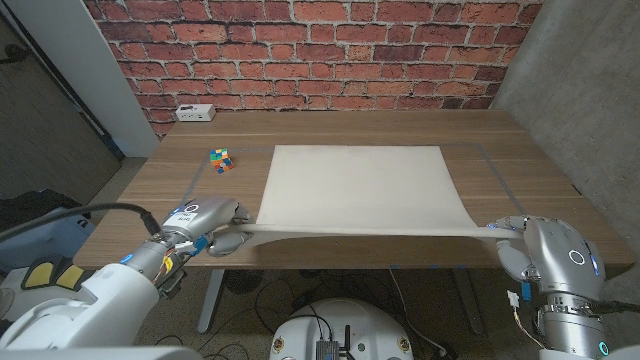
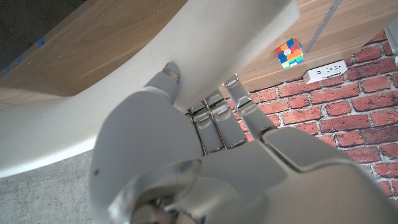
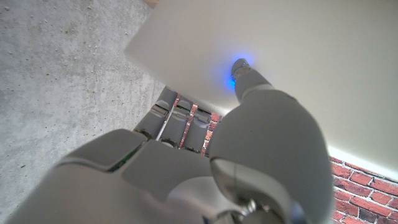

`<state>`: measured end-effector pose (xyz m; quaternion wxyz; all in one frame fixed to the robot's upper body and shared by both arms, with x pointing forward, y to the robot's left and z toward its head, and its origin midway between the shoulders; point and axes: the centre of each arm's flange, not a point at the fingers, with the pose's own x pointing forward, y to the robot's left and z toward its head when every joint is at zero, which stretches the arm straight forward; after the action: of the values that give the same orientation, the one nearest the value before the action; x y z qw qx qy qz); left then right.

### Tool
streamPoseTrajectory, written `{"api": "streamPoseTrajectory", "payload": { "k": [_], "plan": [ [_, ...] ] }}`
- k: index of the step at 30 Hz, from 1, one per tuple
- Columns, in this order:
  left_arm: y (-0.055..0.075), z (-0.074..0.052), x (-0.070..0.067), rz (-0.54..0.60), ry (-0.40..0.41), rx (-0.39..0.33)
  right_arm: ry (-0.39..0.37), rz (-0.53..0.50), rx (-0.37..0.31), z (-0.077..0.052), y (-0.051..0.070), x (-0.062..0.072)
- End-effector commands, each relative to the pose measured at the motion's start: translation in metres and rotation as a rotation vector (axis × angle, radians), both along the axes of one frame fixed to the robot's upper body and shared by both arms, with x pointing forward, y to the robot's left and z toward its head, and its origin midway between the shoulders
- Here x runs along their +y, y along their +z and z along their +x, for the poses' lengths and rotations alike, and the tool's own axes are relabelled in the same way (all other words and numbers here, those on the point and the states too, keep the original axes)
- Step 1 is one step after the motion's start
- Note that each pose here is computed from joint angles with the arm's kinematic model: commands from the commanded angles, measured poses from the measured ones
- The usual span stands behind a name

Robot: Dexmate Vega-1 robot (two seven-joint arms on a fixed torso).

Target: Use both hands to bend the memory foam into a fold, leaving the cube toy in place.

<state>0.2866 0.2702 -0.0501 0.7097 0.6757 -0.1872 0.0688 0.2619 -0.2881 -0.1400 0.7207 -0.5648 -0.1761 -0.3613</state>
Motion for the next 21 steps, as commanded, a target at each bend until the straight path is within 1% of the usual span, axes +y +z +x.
{"api": "streamPoseTrajectory", "payload": {
  "k": [1,2,3,7,12,18,21],
  "plan": [
    [0.034,0.017,0.002,0.057,-0.008,-0.056,0.034,0.000,-0.044,0.013,0.030,-0.009],
    [0.034,0.017,0.002,0.057,-0.010,-0.055,0.036,0.001,-0.045,0.013,0.030,-0.009],
    [0.039,0.023,0.000,0.065,-0.021,-0.062,0.048,0.004,-0.050,0.018,0.034,-0.011],
    [0.049,0.032,-0.002,0.079,-0.032,-0.065,0.063,0.002,-0.054,0.027,0.043,-0.014],
    [0.058,0.040,-0.003,0.079,-0.040,-0.072,0.070,-0.003,-0.055,0.035,0.053,-0.017],
    [0.068,0.049,-0.004,0.084,-0.061,-0.054,0.081,0.001,-0.045,0.044,0.064,-0.022],
    [0.073,0.052,-0.006,0.093,-0.065,-0.047,0.084,-0.001,-0.042,0.047,0.069,-0.023]
  ]
}}
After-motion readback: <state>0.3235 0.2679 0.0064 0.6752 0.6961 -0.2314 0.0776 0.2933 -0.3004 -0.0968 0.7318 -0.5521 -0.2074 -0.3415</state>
